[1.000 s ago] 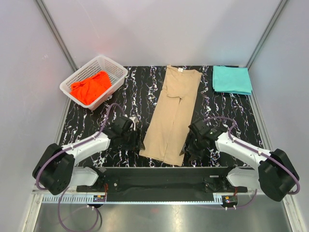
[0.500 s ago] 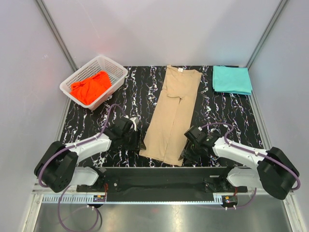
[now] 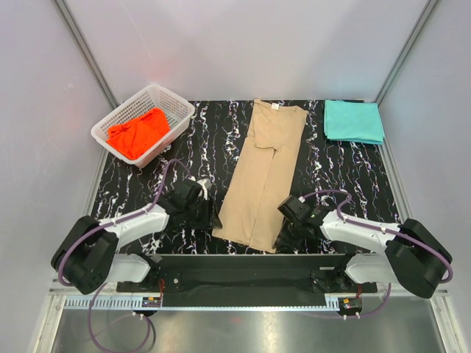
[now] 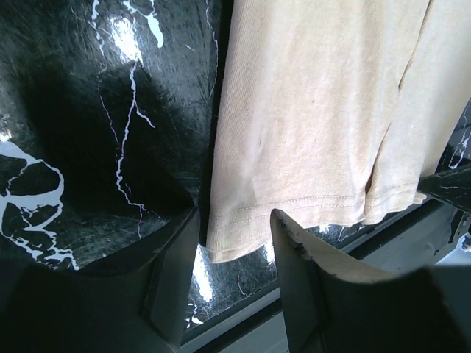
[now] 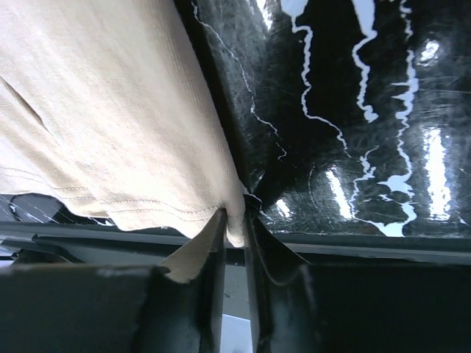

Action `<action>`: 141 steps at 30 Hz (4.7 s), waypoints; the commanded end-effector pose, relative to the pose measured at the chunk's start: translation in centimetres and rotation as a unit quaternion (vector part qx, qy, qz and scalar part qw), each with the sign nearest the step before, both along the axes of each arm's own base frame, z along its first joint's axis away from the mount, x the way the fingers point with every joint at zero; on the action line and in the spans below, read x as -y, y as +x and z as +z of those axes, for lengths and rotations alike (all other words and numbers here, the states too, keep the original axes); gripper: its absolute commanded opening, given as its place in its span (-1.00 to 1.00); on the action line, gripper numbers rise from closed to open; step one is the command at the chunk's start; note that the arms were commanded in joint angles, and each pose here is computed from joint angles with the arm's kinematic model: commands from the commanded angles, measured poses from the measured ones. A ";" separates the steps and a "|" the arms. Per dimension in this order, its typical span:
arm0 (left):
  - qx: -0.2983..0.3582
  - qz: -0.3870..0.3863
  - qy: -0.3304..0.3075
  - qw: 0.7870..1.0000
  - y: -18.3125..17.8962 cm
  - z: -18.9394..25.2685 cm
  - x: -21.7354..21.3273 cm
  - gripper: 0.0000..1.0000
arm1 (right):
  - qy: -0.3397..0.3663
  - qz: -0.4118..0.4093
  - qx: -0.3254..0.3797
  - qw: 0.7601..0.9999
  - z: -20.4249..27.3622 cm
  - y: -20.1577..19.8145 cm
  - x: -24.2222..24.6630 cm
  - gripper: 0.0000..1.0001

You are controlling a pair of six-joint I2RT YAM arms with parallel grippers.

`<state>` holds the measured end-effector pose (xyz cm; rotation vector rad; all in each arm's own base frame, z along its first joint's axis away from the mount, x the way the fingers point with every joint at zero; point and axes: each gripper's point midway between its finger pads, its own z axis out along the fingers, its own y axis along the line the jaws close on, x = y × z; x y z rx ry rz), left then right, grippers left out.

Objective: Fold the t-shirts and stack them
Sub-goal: Fold the tshirt

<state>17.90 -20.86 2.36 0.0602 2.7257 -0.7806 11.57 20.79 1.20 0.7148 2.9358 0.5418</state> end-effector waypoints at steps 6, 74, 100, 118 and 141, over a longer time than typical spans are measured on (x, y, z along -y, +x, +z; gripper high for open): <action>-0.009 -0.002 -0.005 1.000 -1.4 -0.1 -0.3 -0.20 | -0.051 -0.003 0.003 0.999 -1.1 -0.7 2.1 -0.90; -0.029 -0.027 -0.030 0.999 -5.3 0.0 3.4 -1.00 | -0.045 -0.011 0.054 0.998 0.8 -2.1 5.3 -0.33; -0.036 -0.023 -0.023 0.999 -5.4 -0.7 3.2 -1.00 | 0.001 -0.025 0.088 0.996 -0.3 -1.7 4.8 -0.17; -0.031 -0.022 -0.042 0.998 -5.3 0.7 4.0 -1.00 | 0.018 -0.059 0.100 0.993 0.4 -1.6 5.2 -1.00; 0.006 -0.012 -0.051 0.999 4.1 6.8 7.1 -1.00 | -0.119 0.002 0.230 0.966 8.2 9.4 5.5 -1.00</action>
